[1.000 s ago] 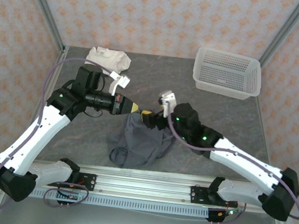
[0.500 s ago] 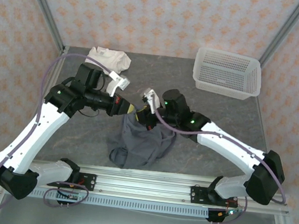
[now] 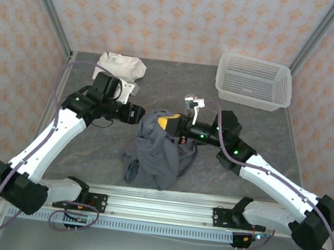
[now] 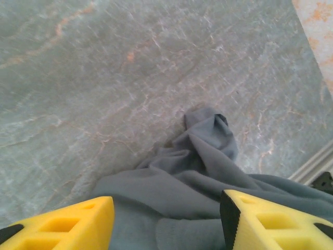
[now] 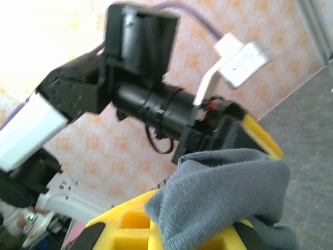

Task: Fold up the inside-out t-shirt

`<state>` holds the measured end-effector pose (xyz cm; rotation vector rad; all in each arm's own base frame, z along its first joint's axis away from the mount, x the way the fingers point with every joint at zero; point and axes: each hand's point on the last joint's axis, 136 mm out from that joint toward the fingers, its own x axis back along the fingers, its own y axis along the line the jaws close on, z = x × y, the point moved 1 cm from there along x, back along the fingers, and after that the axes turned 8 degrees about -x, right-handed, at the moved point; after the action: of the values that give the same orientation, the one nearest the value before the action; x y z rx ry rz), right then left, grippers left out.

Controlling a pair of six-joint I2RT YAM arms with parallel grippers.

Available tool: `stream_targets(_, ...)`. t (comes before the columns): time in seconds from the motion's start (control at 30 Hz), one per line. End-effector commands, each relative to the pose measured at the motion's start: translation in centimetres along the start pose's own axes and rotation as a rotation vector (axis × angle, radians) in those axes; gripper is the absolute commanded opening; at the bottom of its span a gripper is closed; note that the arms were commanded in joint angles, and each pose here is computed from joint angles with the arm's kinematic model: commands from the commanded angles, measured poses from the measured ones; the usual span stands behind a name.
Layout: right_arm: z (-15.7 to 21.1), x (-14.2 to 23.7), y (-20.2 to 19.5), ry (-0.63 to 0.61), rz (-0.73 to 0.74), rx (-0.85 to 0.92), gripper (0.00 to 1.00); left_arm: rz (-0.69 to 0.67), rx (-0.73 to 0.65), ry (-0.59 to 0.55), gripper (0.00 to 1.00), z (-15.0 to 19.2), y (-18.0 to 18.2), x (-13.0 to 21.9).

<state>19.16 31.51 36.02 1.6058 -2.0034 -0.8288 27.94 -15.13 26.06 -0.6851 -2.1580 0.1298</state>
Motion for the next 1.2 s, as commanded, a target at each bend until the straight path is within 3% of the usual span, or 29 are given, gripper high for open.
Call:
stream_targets(0.0, -2.2, 0.6, -0.1, -0.121, 0.034, 0.033, 0.00, -0.165, -0.035, -0.184, 0.59, -1.2, 0.8, 6.1)
stream_targets(0.1, -1.9, 0.2, -1.1, -0.100, 0.068, 0.025, 0.00, -0.119, -0.041, -0.294, 0.59, -0.8, -1.0, 9.3)
stream_targets(0.2, -1.8, -0.4, -1.5, -0.084, 0.072, 0.014, 0.00, 0.040, -0.128, -0.355, 0.64, -0.5, -4.9, 10.3)
stream_targets(0.37, -1.9, -1.1, -1.7, -0.077, 0.066, -0.002, 0.00, 0.164, -0.138, -0.243, 0.65, -0.9, -7.4, 7.0)
stream_targets(0.6, -2.2, -0.6, -2.1, -0.109, 0.091, -0.014, 0.00, 0.288, -0.104, -0.208, 0.64, -1.2, -8.7, 2.7)
stream_targets(0.67, -2.2, -0.6, -2.1, -0.116, 0.088, -0.019, 0.00, 0.318, -0.104, -0.173, 0.57, -0.9, -9.0, 1.7)
stream_targets(0.8, -2.1, -0.5, -2.5, -0.124, 0.104, -0.036, 0.00, 0.310, -0.083, -0.170, 0.06, -1.1, -8.9, 1.4)
stream_targets(0.83, -2.1, -0.4, -2.7, -0.126, 0.110, -0.037, 0.00, 0.297, -0.083, -0.186, 0.00, -1.3, -8.7, 1.8)
stream_targets(1.03, -0.1, 0.3, -6.5, -0.123, 0.242, -0.049, 0.00, 0.326, -0.036, -0.259, 0.00, -3.1, -9.7, 4.9)
stream_targets(1.17, 4.3, 2.8, -13.2, -0.113, 0.449, -0.022, 0.01, 0.540, 0.097, -0.396, 0.00, -7.6, -12.1, 9.6)
